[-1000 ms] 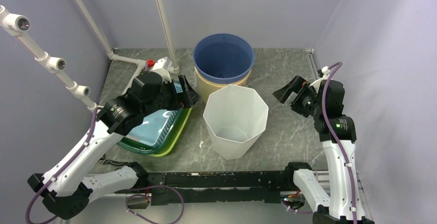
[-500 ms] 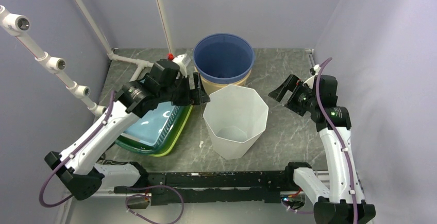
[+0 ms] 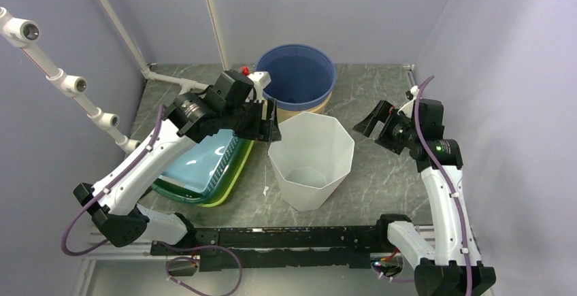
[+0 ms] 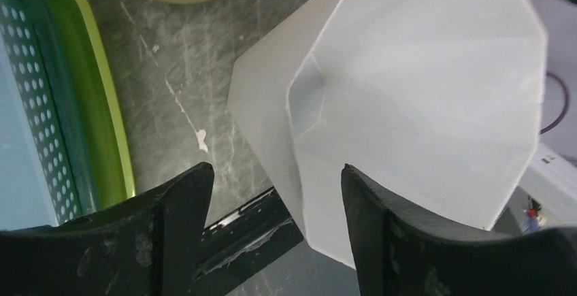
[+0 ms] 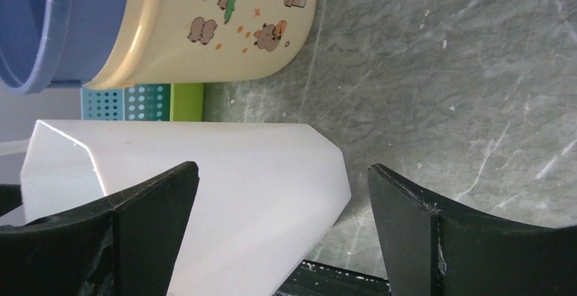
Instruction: Turn the large container upside down
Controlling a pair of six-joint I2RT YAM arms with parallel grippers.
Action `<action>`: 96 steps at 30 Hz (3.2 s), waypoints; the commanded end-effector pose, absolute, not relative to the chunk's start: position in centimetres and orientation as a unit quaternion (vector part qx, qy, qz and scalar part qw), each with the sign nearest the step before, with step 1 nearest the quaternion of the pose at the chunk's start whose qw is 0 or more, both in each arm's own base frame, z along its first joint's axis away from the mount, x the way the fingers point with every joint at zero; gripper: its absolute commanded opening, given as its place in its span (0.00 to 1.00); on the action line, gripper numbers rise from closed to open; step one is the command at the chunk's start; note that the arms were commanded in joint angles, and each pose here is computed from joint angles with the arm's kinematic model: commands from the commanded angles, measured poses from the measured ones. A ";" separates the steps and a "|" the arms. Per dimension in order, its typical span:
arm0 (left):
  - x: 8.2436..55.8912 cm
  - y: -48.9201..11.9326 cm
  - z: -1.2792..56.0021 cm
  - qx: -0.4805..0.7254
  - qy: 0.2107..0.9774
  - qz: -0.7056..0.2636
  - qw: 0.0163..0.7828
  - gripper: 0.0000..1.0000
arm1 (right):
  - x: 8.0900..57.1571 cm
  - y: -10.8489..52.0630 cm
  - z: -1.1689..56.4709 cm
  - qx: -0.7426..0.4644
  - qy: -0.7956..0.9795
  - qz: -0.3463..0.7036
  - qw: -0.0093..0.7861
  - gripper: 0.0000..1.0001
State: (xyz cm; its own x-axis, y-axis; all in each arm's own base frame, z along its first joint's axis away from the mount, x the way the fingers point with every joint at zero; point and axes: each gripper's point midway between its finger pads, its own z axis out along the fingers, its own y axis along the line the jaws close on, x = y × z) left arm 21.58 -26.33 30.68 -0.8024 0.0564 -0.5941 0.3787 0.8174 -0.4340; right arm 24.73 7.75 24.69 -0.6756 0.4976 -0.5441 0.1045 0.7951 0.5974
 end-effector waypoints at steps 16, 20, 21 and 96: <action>20.6 -28.4 25.5 0.155 0.925 -0.242 0.249 0.29 | 24.8 6.2 23.3 0.186 0.890 0.219 0.353 0.98; 20.8 -27.7 24.1 0.129 0.931 -0.228 0.254 0.13 | 24.8 6.6 24.0 0.183 0.886 0.233 0.356 0.98; 20.8 -27.6 24.0 0.121 0.931 -0.230 0.257 0.12 | 24.9 6.8 24.1 0.184 0.884 0.240 0.356 0.98; 19.1 -27.1 7.6 -0.182 0.918 -0.279 0.217 0.87 | 21.0 16.1 19.6 -0.065 0.944 0.184 0.267 0.91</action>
